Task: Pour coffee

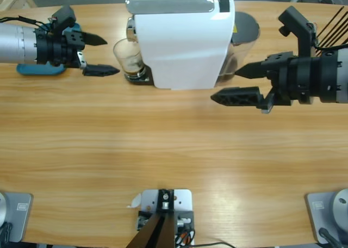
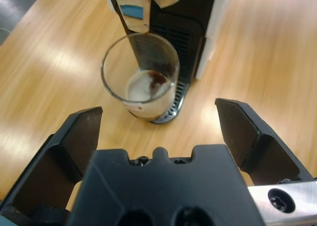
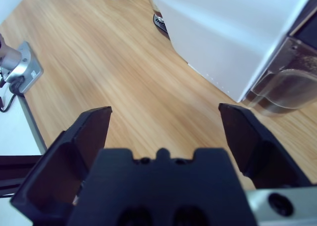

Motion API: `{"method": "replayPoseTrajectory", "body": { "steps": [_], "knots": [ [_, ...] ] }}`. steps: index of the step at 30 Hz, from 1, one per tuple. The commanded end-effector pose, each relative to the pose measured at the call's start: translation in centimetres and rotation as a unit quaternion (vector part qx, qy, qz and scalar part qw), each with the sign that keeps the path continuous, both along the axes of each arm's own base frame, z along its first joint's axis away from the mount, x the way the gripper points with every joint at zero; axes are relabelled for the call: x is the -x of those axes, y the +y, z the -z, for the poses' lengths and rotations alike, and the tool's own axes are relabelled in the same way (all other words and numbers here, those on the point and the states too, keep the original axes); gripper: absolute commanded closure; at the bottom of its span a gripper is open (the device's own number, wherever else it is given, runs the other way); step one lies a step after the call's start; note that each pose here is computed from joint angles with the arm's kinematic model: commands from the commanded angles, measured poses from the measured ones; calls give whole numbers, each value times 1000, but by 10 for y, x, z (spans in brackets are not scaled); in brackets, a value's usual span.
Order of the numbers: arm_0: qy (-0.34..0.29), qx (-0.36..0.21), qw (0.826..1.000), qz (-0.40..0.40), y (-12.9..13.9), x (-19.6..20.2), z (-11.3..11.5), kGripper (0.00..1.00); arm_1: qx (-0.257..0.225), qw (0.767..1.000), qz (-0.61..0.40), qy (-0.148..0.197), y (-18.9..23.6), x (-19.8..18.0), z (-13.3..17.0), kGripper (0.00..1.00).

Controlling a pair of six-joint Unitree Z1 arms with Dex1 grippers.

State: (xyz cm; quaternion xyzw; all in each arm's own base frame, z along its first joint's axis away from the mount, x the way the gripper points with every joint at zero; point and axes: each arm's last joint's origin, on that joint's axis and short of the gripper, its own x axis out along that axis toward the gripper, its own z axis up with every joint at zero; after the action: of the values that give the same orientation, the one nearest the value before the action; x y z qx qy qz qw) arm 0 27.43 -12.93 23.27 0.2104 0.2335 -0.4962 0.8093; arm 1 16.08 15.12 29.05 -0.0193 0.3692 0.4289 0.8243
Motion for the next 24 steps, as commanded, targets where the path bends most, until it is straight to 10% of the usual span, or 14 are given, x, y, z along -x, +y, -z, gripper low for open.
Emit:
{"method": "replayPoseTrajectory", "body": {
  "steps": [1, 24],
  "knots": [
    [18, -2, 999, 26, -7, -18, 23, 13, 7, 1000, -13, 18, 7, -3, 9, 0],
    [15, -1, 999, 42, -17, -45, 34, 13, 12, 999, -15, 26, 15, -12, 17, 0]
  ]
}}
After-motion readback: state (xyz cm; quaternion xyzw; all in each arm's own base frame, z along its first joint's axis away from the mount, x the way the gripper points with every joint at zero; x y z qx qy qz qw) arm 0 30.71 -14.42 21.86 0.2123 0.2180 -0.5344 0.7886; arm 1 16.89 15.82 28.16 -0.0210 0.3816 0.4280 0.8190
